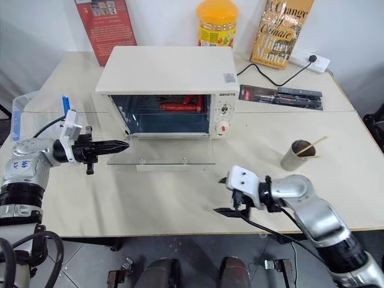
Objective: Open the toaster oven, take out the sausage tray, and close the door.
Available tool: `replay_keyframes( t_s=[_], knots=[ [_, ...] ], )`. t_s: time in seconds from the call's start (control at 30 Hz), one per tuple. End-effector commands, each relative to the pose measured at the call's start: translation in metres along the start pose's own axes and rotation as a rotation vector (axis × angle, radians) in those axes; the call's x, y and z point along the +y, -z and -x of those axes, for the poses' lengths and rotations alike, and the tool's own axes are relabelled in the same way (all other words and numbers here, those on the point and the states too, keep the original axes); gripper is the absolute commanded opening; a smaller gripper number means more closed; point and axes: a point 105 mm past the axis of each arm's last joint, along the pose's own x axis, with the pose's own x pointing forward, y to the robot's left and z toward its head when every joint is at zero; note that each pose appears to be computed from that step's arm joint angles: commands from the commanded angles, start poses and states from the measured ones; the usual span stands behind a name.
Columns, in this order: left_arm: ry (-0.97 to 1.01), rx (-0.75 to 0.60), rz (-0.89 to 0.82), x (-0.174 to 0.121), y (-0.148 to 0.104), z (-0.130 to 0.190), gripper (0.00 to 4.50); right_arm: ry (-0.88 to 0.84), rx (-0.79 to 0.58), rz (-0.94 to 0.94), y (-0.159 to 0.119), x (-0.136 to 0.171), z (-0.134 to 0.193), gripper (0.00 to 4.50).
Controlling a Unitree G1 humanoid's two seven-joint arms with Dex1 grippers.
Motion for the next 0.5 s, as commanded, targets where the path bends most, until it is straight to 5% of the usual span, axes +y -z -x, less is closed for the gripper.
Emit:
replay_keyframes(
  t_s=[0.03, 0.3, 0.5],
  knots=[
    [0.034, 0.070, -0.021, -0.006, 0.008, -0.002, 0.02, 0.082, -0.041, 0.059, -0.020, -0.012, 0.022, 4.50],
    [0.080, 0.277, -0.048, -0.020, 0.045, -0.002, 0.02, 0.265, -0.195, 0.219, -0.085, -0.043, 0.015, 4.50],
    [-0.010, 0.172, -0.103, -0.015, 0.037, -0.007, 0.02, 0.317, -0.200, 0.409, -0.119, -0.055, -0.034, 4.50]
  ],
)
